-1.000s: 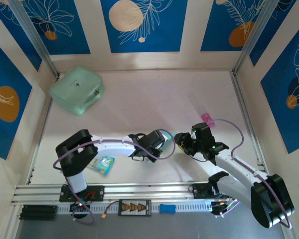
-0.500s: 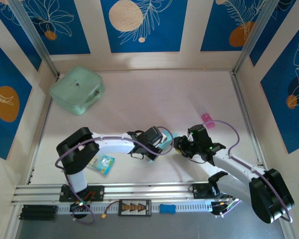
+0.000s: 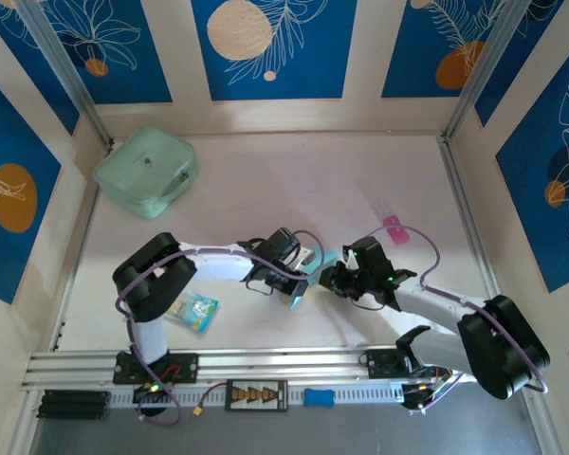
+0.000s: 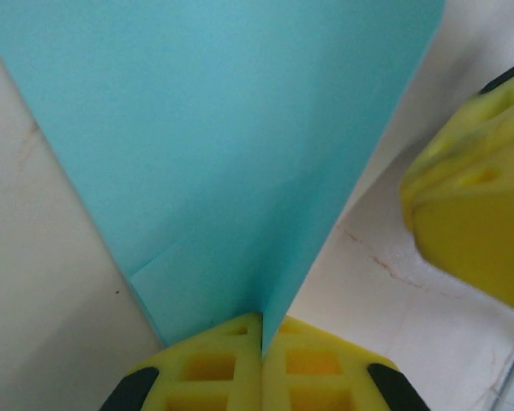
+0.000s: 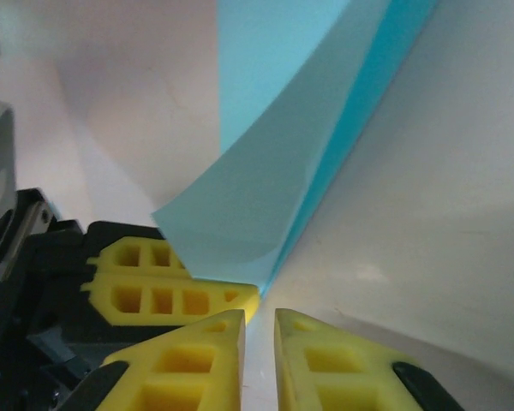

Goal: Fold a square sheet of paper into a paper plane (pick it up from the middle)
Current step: Fold the wing for the fifth time at the center of the table.

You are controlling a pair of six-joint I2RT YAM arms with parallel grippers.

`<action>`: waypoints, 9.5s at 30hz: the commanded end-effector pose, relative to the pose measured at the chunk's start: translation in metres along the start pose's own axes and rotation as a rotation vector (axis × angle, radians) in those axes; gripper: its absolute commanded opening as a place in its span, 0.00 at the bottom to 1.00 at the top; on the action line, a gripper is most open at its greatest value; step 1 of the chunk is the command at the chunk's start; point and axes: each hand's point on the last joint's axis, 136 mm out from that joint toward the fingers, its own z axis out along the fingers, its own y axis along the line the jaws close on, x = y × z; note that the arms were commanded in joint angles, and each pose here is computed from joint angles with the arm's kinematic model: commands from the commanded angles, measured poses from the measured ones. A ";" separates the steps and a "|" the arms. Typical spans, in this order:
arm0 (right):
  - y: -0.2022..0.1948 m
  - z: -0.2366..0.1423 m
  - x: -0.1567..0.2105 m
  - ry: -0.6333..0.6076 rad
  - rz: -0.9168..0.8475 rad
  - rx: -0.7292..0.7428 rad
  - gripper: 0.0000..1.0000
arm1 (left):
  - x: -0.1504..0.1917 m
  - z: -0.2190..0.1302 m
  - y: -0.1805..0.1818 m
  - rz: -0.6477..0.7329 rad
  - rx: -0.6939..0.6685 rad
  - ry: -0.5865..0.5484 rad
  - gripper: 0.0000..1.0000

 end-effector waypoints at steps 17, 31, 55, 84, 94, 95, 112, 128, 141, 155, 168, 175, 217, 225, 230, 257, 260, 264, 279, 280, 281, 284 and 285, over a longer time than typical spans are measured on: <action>0.030 0.022 -0.028 0.049 -0.011 -0.166 0.13 | 0.016 0.008 0.014 -0.150 0.132 0.051 0.00; 0.025 0.019 -0.043 0.053 -0.003 -0.203 0.13 | 0.014 0.006 0.024 -0.212 0.149 0.028 0.00; 0.027 0.046 -0.048 0.159 -0.011 -0.255 0.13 | 0.015 0.005 0.044 -0.321 0.141 -0.006 0.00; -0.030 0.071 -0.036 0.193 0.114 -0.026 0.11 | 0.027 -0.015 0.013 -0.246 0.237 0.025 0.04; -0.047 0.071 -0.032 0.172 0.146 0.054 0.10 | 0.050 -0.010 0.007 -0.256 0.266 0.132 0.09; -0.048 0.071 -0.032 0.172 0.147 0.057 0.10 | 0.051 -0.011 0.007 -0.257 0.265 0.131 0.09; -0.058 0.072 -0.029 0.161 0.165 0.106 0.09 | 0.060 -0.020 -0.005 -0.226 0.271 0.158 0.00; -0.064 0.073 -0.024 0.157 0.167 0.148 0.08 | 0.086 -0.016 0.002 -0.201 0.170 0.231 0.07; -0.075 0.073 -0.018 0.160 0.175 0.190 0.07 | 0.106 -0.015 0.007 -0.220 0.137 0.265 0.03; -0.067 0.072 -0.013 0.164 0.145 0.182 0.07 | 0.096 -0.039 -0.001 -0.188 0.115 0.160 0.08; -0.060 0.070 -0.015 0.161 0.146 0.167 0.07 | -0.013 -0.059 -0.047 -0.152 0.256 -0.090 0.06; -0.056 0.071 -0.015 0.155 0.141 0.163 0.07 | -0.024 -0.033 -0.029 -0.194 0.215 -0.097 0.05; -0.065 0.067 -0.010 0.148 0.146 0.203 0.07 | 0.113 -0.019 0.022 -0.289 0.057 0.261 0.06; -0.065 0.068 -0.009 0.153 0.154 0.216 0.07 | 0.129 -0.027 0.023 -0.237 -0.025 0.243 0.05; -0.063 0.069 -0.009 0.154 0.151 0.219 0.07 | 0.108 -0.046 0.018 -0.142 -0.061 0.140 0.04; -0.036 0.071 -0.014 0.174 0.142 0.107 0.07 | -0.024 -0.015 0.005 -0.201 0.072 -0.072 0.01; -0.037 0.071 -0.013 0.176 0.144 0.107 0.07 | -0.017 -0.009 0.012 -0.220 0.057 -0.057 0.00; -0.033 0.070 -0.017 0.168 0.143 0.090 0.07 | 0.002 0.000 0.027 -0.237 0.002 -0.011 0.00; 0.021 0.025 -0.062 0.065 -0.033 0.013 0.07 | 0.035 0.004 0.052 -0.223 -0.095 0.063 0.00; 0.023 0.027 -0.060 0.073 -0.034 -0.001 0.07 | 0.035 0.005 0.052 -0.225 -0.093 0.061 0.00; 0.026 0.030 -0.058 0.077 -0.039 -0.022 0.06 | 0.034 0.005 0.052 -0.224 -0.092 0.057 0.00; 0.034 0.042 -0.047 0.104 -0.058 -0.051 0.06 | 0.034 0.005 0.052 -0.225 -0.093 0.056 0.00; 0.034 0.047 -0.042 0.116 -0.065 -0.047 0.06 | 0.033 0.004 0.053 -0.227 -0.094 0.053 0.00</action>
